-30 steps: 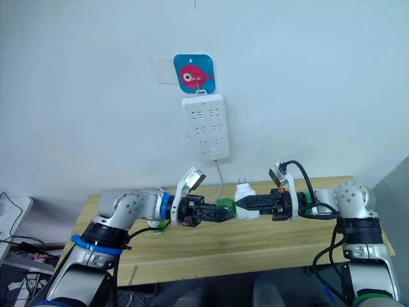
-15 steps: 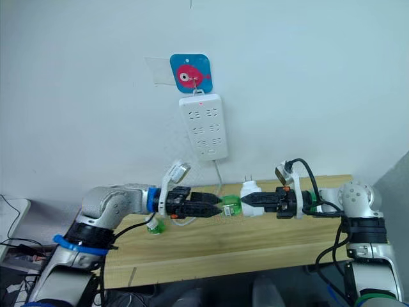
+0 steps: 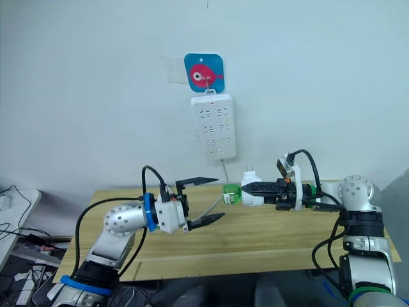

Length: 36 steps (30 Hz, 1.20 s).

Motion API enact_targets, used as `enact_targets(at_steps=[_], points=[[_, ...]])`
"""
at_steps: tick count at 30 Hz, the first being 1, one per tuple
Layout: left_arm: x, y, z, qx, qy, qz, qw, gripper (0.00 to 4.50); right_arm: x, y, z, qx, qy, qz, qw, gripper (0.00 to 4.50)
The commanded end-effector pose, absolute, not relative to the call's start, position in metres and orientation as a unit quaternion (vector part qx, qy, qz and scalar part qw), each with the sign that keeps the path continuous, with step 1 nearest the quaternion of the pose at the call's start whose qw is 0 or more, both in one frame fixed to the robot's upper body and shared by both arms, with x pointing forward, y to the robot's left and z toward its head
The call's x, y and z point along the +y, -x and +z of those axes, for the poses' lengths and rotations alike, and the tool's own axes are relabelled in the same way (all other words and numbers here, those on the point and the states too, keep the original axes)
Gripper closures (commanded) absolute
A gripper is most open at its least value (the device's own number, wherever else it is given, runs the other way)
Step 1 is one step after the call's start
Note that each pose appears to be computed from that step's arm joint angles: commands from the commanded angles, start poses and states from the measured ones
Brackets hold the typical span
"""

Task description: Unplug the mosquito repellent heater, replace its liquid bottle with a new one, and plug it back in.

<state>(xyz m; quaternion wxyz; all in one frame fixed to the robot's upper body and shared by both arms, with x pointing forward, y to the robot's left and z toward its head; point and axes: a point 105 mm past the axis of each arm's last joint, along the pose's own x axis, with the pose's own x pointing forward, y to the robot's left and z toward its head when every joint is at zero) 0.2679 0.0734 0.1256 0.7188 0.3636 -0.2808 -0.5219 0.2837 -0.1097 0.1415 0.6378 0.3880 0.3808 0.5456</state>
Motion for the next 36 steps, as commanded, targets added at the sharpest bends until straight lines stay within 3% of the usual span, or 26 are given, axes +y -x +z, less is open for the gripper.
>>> enact_targets(at_steps=[1, 10, 13, 18, 23, 26, 28, 32, 34, 36], points=[[0.064, -0.269, 0.142, -0.351, -0.377, -0.496, 0.699, 0.03, -0.108, -0.279, 0.155, 0.363, -0.384, 0.572, 0.627, 1.50], [0.053, -0.274, 0.145, -0.388, -0.389, -0.494, 0.674, 0.03, -0.107, -0.278, 0.154, 0.367, -0.380, 0.571, 0.628, 1.50], [0.051, -0.271, 0.144, -0.390, -0.388, -0.505, 0.665, 0.61, -0.107, -0.277, 0.153, 0.367, -0.380, 0.570, 0.629, 1.50], [0.051, -0.268, 0.144, -0.390, -0.385, -0.518, 0.657, 2.14, -0.107, -0.275, 0.151, 0.369, -0.380, 0.569, 0.629, 1.50], [0.050, -0.265, 0.147, -0.365, -0.346, -0.546, 0.669, 2.23, -0.108, -0.276, 0.150, 0.370, -0.377, 0.568, 0.631, 1.50], [0.048, -0.271, 0.151, -0.265, -0.240, -0.581, 0.731, 2.23, -0.110, -0.277, 0.152, 0.370, -0.370, 0.566, 0.637, 1.50], [0.049, -0.273, 0.148, -0.125, -0.107, -0.618, 0.769, 2.23, -0.111, -0.276, 0.151, 0.372, -0.358, 0.566, 0.642, 1.50], [0.059, -0.256, 0.143, 0.166, 0.172, -0.662, 0.710, 2.23, -0.112, -0.271, 0.149, 0.381, -0.334, 0.573, 0.644, 1.50], [0.064, -0.260, 0.145, 0.235, 0.253, -0.646, 0.680, 2.23, -0.111, -0.270, 0.148, 0.383, -0.325, 0.577, 0.644, 1.50], [0.065, -0.270, 0.149, 0.261, 0.313, -0.624, 0.667, 2.23, -0.110, -0.269, 0.147, 0.384, -0.321, 0.580, 0.642, 1.50]])
